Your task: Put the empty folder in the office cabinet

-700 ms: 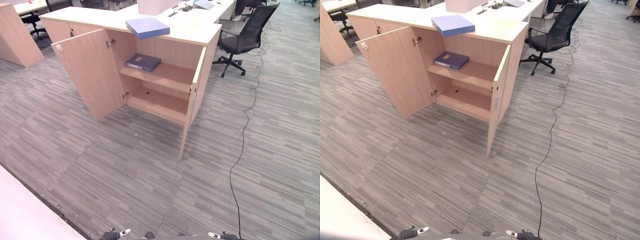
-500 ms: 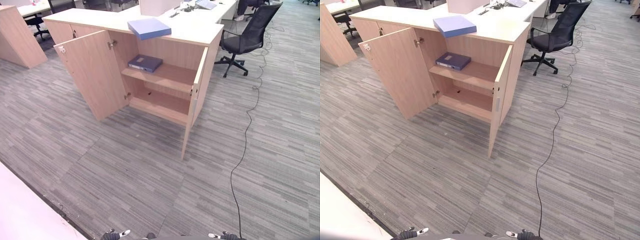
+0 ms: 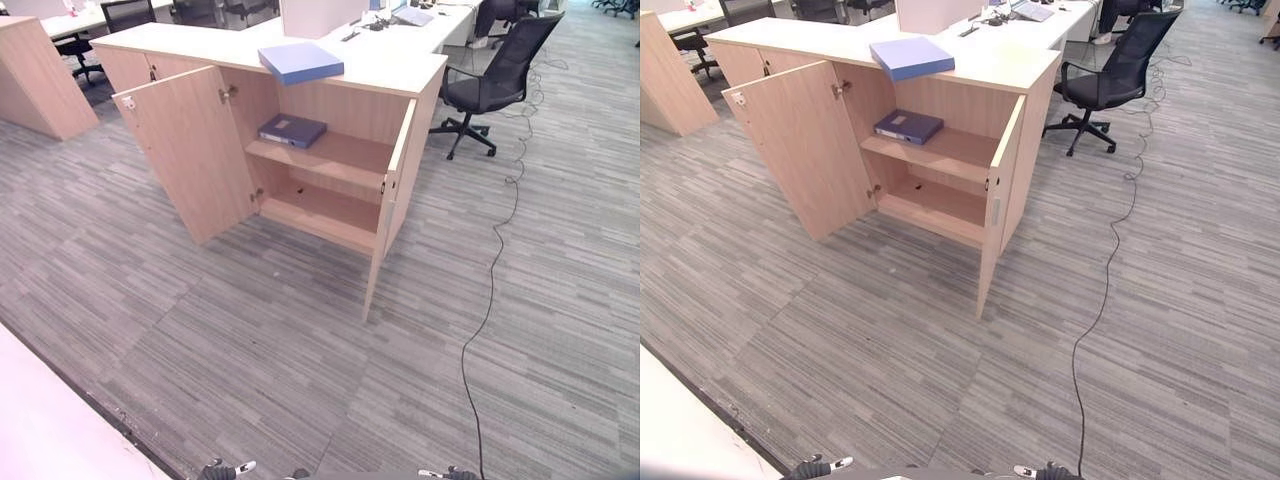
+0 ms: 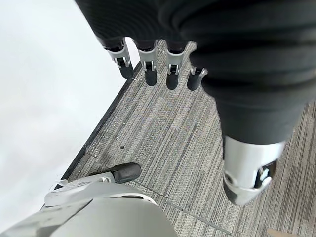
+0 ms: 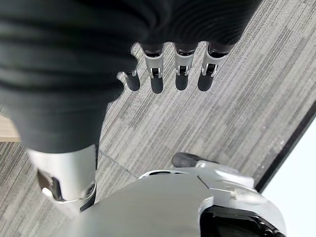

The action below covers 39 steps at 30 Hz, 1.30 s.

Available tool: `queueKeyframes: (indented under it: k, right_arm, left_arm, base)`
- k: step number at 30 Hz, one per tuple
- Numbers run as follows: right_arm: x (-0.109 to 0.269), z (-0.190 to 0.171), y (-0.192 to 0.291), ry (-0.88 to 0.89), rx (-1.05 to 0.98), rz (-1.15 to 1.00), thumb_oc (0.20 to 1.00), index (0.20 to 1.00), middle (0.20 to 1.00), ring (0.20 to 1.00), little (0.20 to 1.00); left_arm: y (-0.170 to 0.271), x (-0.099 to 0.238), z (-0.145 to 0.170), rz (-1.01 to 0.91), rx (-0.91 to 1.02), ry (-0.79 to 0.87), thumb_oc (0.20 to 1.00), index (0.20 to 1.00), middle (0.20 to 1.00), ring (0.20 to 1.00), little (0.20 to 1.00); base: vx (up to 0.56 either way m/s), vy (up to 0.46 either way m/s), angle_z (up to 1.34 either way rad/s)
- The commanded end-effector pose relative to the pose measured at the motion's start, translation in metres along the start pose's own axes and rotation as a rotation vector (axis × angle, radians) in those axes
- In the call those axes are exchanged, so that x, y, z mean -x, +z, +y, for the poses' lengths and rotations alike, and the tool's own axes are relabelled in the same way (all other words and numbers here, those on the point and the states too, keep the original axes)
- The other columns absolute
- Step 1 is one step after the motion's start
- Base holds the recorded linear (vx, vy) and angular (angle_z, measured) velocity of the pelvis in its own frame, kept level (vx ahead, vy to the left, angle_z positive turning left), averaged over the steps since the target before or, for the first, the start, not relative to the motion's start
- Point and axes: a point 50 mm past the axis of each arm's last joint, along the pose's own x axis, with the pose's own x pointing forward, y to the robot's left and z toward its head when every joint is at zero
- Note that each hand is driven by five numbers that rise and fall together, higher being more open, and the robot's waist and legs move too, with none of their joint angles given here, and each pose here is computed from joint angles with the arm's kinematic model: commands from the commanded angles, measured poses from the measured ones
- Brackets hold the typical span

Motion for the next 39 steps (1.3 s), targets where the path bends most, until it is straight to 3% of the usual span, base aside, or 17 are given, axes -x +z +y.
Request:
queueKeyframes:
  k: [1,21,33,39]
  right_arm:
    - [-0.001,0.003,-0.001,0.006,-0.002,0.037,1.000,1.000,1.000,1.000,1.000]
    - [-0.001,-0.014,0.013,-0.043,0.076,0.013,1.000,1.000,1.000,1.000,1.000]
    - [-0.001,-0.016,0.000,-0.047,0.071,0.054,1.000,1.000,1.000,1.000,1.000]
    - [-0.001,-0.013,0.015,-0.024,0.077,0.010,1.000,1.000,1.000,1.000,1.000]
  left_arm:
    - [0.011,-0.002,-0.002,-0.024,-0.020,-0.009,1.000,1.000,1.000,1.000,1.000]
    - [0.017,-0.004,0.006,-0.013,0.106,0.009,1.000,1.000,1.000,1.000,1.000]
    - [-0.007,-0.001,0.006,0.063,0.161,0.015,1.000,1.000,1.000,1.000,1.000]
    - [0.009,-0.004,0.017,0.002,0.152,0.034,1.000,1.000,1.000,1.000,1.000]
  base:
    - [0.00,0.000,0.00]
    - [0.00,-0.066,0.46]
    - [0.23,0.159,0.07]
    - [0.21,0.244,0.03]
